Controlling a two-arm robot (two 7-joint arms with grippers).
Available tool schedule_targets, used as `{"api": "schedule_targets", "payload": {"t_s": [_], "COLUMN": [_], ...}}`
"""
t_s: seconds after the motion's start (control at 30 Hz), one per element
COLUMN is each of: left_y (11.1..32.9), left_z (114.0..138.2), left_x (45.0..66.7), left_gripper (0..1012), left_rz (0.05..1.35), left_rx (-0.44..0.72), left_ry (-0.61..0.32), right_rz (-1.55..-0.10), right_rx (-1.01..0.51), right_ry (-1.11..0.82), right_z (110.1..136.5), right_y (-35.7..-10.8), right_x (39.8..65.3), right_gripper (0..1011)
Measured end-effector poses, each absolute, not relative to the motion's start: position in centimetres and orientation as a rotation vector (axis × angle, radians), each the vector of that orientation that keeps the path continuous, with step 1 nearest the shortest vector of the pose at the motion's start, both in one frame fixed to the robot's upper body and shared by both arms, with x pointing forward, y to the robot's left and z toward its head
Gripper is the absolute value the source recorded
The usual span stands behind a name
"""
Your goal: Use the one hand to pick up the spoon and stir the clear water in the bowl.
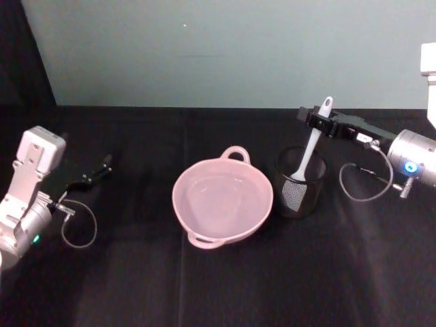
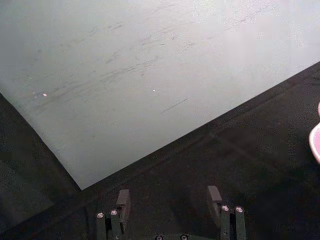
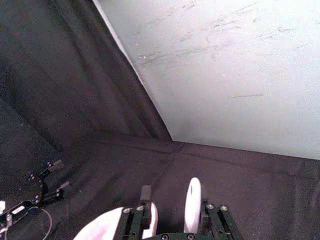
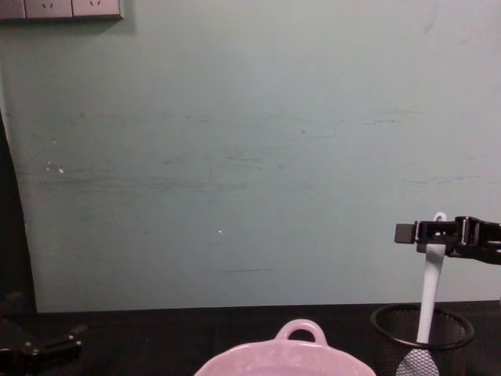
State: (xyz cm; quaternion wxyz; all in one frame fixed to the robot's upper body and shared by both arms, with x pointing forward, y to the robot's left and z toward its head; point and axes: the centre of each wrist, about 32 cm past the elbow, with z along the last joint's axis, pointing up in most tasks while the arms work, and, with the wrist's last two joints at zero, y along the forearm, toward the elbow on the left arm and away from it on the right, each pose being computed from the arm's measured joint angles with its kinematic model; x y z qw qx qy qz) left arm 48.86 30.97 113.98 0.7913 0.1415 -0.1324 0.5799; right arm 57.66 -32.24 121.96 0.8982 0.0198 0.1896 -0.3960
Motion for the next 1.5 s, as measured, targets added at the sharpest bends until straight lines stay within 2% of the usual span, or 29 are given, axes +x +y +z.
{"api": "schedule_targets", "payload": {"t_s": [0.1,0.13,0.17,0.27,0.33,0.37,0.57,0.9,1.33,1.5], "left_y": [31.0,31.0,31.0,31.0,31.0,31.0,31.0,31.0,31.0,31.0], "left_z": [114.0,114.0,114.0,114.0,114.0,114.0,114.0,114.0,114.0,114.0], "left_x": [48.9,48.9,48.9,48.9,48.9,48.9,48.9,48.9,48.9,48.9], "left_gripper": [1011,1011,1011,1011,1011,1011,1011,1011,1011,1011], "left_rz": [1.248,1.248,1.248,1.248,1.248,1.248,1.248,1.248,1.248,1.248], "left_rx": [0.304,0.304,0.304,0.304,0.304,0.304,0.304,0.304,0.304,0.304], "left_ry": [-0.285,-0.285,-0.285,-0.285,-0.285,-0.285,-0.285,-0.285,-0.285,-0.285], "right_rz": [-0.821,-0.821,-0.821,-0.821,-0.821,-0.821,-0.821,-0.822,-0.856,-0.853], "right_rx": [0.041,0.041,0.041,0.04,0.04,0.04,0.04,0.036,-0.001,-0.004], "right_ry": [0.392,0.392,0.392,0.392,0.391,0.391,0.391,0.388,0.313,0.298], "right_z": [122.0,122.0,122.0,122.0,122.0,122.0,122.0,121.9,121.8,121.5], "right_y": [-32.2,-32.3,-32.3,-32.3,-32.3,-32.3,-32.3,-32.3,-33.3,-33.4], "right_x": [57.7,57.7,57.7,57.7,57.7,57.7,57.7,57.6,55.7,55.7], "right_gripper": [612,672,672,788,821,874,1002,1002,1002,1002]}}
